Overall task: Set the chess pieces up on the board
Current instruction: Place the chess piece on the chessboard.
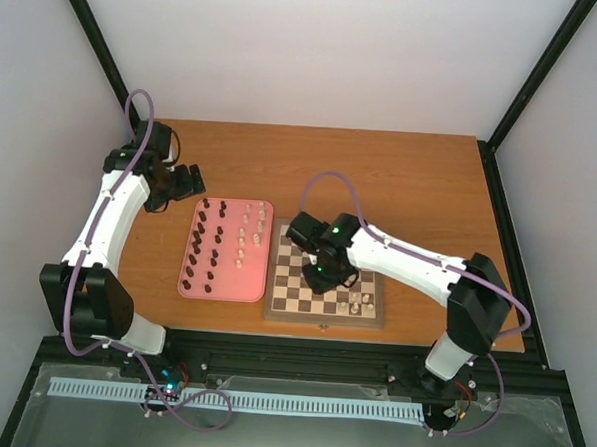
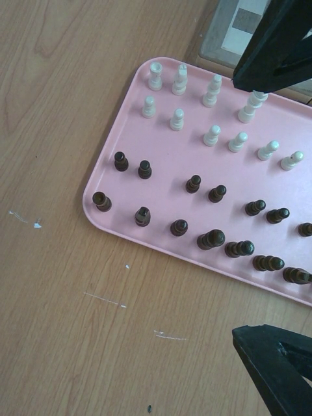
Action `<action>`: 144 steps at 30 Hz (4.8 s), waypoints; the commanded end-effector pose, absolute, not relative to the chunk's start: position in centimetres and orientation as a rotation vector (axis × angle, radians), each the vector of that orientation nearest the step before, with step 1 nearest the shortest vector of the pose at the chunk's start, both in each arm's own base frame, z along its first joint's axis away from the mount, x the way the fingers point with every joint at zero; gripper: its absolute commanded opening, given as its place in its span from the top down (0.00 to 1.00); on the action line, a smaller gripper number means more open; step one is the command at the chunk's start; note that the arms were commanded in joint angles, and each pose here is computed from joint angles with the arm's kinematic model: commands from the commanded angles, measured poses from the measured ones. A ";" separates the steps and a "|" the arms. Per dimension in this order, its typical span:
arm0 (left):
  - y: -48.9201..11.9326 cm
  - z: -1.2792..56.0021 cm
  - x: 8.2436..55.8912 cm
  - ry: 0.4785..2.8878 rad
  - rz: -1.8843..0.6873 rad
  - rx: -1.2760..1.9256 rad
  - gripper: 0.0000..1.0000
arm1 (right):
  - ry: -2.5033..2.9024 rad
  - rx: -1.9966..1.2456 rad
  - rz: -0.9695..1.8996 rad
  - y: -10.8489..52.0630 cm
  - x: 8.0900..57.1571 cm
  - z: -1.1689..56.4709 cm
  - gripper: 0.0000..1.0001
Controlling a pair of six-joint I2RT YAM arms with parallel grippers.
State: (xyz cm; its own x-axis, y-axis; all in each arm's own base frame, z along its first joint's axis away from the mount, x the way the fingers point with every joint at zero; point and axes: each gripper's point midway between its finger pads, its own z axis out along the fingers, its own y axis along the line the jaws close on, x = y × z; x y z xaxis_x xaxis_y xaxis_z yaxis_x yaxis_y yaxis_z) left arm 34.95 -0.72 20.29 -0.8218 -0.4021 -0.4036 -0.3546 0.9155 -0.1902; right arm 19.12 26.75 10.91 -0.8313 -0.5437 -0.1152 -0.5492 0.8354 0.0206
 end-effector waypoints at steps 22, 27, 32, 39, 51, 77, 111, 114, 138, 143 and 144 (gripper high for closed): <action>-0.9 21.1 35.2 2.611 -0.160 -0.536 0.00 | 2.951 -0.778 0.137 24.6 16.7 8.2 0.91; -0.9 21.0 35.1 2.614 -0.159 -0.534 0.00 | 2.952 -0.781 0.125 24.8 16.7 7.8 0.91; -0.9 20.9 35.0 2.614 -0.158 -0.533 0.00 | 2.960 -0.787 0.108 24.8 16.6 7.3 0.90; -0.9 20.7 35.1 2.619 -0.156 -0.532 0.00 | 2.964 -0.782 0.042 24.1 16.8 6.4 0.90; -0.8 20.7 35.3 2.620 -0.150 -0.537 0.00 | 2.970 -0.787 0.047 24.4 16.8 5.8 0.89; -0.8 20.8 35.6 2.620 -0.147 -0.537 0.00 | 2.969 -0.802 0.064 24.1 15.6 6.1 0.87; -0.8 20.8 35.4 2.618 -0.151 -0.537 0.00 | 2.956 -0.778 0.099 24.5 15.7 6.8 0.87; -0.8 20.7 35.3 2.620 -0.151 -0.537 0.00 | 2.960 -0.779 0.075 24.3 15.7 6.4 0.87; -0.9 20.9 35.4 2.617 -0.159 -0.537 0.00 | 2.934 -0.813 0.087 25.2 16.0 7.0 0.68; -0.9 20.8 35.3 2.619 -0.157 -0.535 0.00 | 2.945 -0.823 0.078 25.1 15.9 6.7 0.70; -0.9 20.7 35.3 2.619 -0.155 -0.537 0.00 | 2.947 -0.824 0.080 25.1 15.8 6.7 0.71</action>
State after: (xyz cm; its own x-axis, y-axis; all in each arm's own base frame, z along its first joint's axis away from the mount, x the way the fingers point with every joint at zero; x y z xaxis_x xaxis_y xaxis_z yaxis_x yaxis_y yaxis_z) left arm 35.02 -0.74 19.99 -0.8256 -0.4021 -0.3960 -0.3558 0.9155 -0.1879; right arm 15.78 24.60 6.66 -0.8609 -0.5010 -0.0888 -0.5055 0.8620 0.0374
